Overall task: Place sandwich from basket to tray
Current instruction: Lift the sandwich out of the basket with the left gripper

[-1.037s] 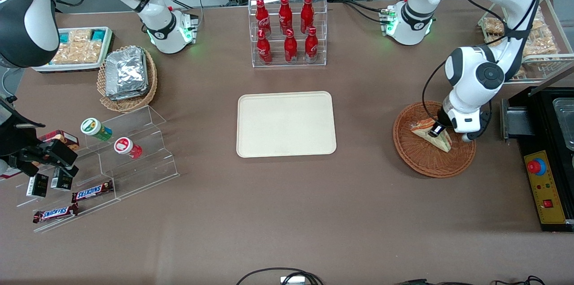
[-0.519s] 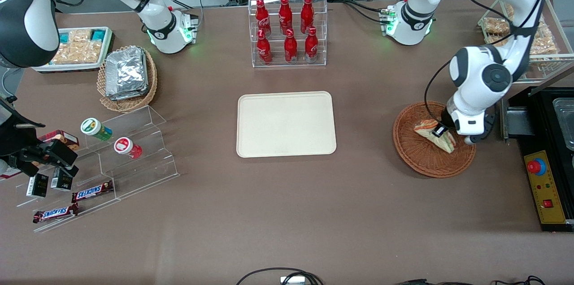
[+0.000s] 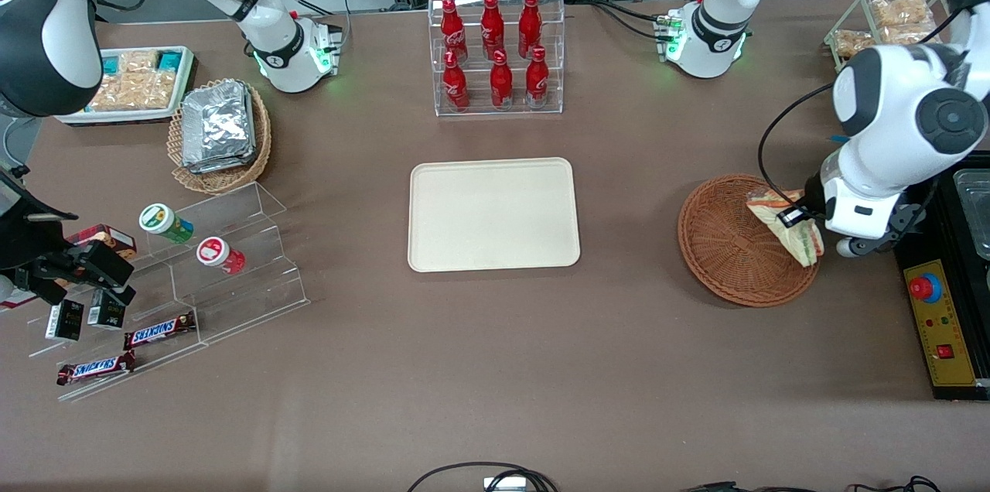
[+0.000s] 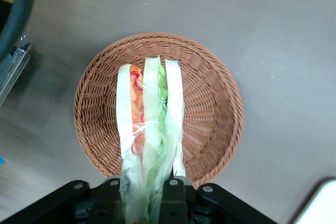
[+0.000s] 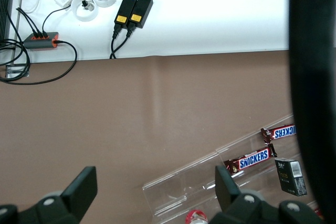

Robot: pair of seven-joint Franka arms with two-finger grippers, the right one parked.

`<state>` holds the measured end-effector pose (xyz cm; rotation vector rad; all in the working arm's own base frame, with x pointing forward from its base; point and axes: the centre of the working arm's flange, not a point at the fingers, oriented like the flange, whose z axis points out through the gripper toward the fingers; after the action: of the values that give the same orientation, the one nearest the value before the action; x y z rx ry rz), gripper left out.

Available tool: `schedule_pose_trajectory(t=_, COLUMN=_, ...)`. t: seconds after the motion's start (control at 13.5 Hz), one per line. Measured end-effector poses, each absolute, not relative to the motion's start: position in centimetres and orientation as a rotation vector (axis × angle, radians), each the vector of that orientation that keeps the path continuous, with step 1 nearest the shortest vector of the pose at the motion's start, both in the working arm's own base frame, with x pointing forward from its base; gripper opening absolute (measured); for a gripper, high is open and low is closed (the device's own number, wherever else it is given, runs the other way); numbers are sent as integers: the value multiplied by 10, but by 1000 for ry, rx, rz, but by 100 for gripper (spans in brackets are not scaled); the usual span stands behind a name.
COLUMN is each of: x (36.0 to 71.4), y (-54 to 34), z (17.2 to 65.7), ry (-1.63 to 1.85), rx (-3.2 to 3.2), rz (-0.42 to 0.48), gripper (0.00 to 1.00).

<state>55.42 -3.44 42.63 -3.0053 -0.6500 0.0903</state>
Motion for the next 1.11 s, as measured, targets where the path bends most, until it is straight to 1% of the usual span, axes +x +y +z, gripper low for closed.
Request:
schedule_pose_trajectory(t=0.15, x=557, y=-62, z=439, ry=-530, rx=-3033, rz=81, gripper=18)
schedule_pose_trajectory(t=0.44, x=550, y=-137, z=440, ry=-280, rx=-3076, rz=74, gripper=18)
schedule_pose_trajectory(t=0.81, x=521, y=-230, z=437, ry=17, rx=-3061, rz=88, gripper=18)
schedule_pose_trajectory(t=1.11, x=501, y=-290, z=421, ry=106, rx=-3066, rz=126, gripper=18)
